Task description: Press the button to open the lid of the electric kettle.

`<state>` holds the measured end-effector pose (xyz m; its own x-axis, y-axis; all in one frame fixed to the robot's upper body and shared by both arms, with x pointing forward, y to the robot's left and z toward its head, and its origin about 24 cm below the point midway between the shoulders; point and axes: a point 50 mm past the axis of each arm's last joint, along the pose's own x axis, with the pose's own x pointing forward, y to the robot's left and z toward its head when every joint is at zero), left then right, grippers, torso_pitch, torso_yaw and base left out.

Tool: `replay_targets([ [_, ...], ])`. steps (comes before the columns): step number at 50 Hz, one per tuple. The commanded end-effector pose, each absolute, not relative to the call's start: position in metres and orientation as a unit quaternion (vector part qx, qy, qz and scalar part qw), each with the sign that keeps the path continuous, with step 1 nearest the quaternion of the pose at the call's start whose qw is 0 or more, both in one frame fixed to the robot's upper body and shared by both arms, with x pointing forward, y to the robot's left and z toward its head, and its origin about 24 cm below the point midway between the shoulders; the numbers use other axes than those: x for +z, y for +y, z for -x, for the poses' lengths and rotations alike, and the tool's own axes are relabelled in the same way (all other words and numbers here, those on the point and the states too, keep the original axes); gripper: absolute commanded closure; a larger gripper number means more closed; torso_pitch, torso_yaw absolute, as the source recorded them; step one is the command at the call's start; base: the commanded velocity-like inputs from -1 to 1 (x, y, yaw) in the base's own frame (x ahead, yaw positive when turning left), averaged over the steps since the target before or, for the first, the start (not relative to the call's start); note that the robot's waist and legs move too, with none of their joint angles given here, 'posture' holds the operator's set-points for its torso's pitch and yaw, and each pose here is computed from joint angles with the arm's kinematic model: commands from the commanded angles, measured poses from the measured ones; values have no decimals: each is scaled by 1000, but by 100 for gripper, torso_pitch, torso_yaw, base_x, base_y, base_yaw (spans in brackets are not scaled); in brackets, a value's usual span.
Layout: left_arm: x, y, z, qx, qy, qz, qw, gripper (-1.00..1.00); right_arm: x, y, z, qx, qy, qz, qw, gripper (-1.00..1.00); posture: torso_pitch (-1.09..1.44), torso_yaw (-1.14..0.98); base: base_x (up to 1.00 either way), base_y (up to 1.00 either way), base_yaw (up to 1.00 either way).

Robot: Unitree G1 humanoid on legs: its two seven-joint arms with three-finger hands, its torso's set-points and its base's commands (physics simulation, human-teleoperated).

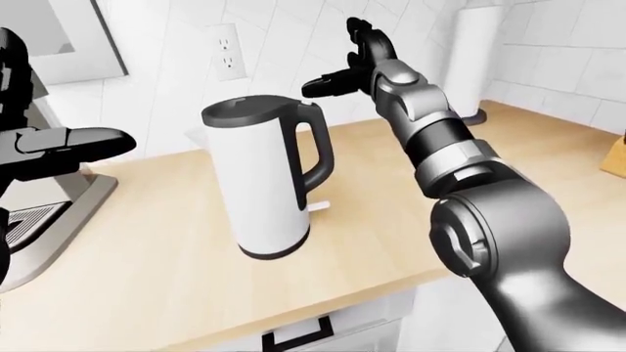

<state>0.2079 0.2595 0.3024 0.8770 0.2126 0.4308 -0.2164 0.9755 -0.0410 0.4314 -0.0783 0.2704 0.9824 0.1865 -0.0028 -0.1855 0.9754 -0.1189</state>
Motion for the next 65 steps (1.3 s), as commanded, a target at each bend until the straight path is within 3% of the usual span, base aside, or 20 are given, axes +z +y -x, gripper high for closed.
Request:
replay_targets([
  [1, 311, 260, -204, 114, -248, -8, 962, -100, 300, -77, -428, 93, -60, 60, 992, -100, -40, 0, 0, 0, 0],
  [65, 313, 261, -201, 115, -252, -7, 961, -100, 289, -73, -429, 80, -67, 111, 988, -100, -40, 0, 0, 0, 0],
])
